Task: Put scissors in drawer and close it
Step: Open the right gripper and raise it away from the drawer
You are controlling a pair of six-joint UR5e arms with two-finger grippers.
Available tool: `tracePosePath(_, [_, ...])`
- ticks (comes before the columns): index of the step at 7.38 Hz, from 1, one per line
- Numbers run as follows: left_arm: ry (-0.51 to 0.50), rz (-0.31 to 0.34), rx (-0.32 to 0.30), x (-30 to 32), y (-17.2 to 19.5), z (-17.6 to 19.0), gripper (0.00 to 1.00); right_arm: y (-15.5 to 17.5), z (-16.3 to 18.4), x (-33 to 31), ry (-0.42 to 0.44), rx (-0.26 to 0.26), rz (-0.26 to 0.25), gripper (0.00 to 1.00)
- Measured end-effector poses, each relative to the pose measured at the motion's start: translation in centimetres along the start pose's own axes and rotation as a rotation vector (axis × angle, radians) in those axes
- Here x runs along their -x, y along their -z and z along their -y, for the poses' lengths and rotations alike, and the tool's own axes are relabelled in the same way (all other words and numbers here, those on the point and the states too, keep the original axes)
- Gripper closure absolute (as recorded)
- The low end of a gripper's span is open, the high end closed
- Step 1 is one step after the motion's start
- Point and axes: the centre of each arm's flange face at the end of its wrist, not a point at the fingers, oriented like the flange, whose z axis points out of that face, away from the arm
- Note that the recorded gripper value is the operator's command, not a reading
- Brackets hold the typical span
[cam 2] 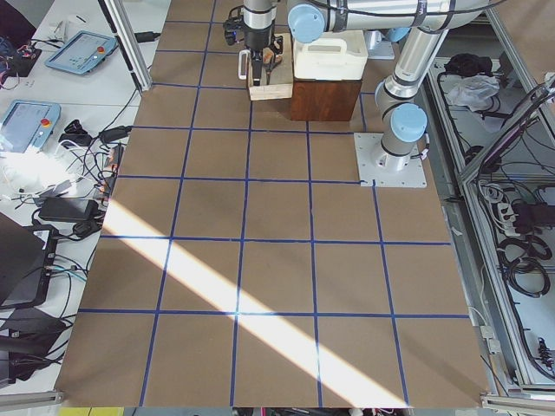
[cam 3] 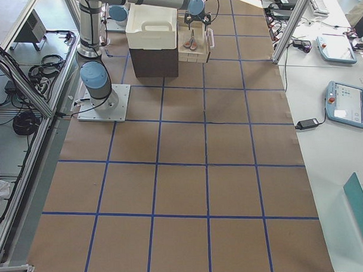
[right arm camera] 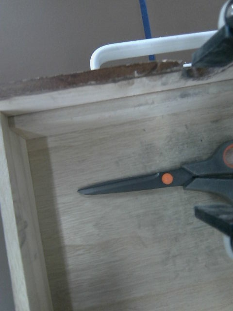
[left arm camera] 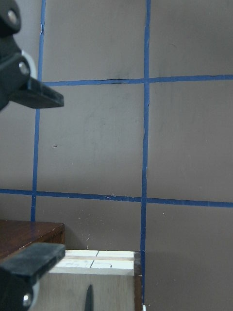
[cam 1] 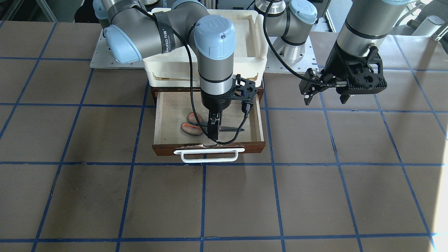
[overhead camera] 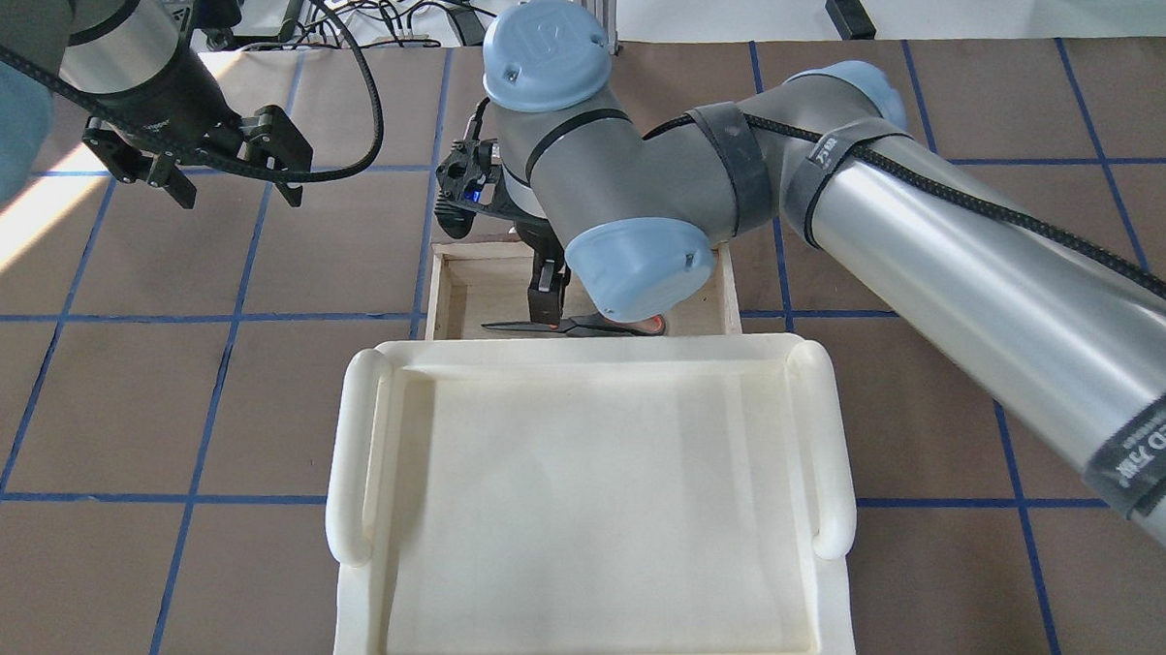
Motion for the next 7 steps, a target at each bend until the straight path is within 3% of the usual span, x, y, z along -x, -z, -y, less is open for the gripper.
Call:
tracePosePath(4, [0.016,0.001,-0.043,0.2,-1.0,1.7,0.0,7.6,-11.2,-4.2,-0.226,0.035,0.028,0.0])
tracePosePath(7, [0.012,-0.011,-0.029,0.2,-2.6,3.1,0.0,12.5,-18.7,-4.8,-0.588,0.05,0.016,0.0])
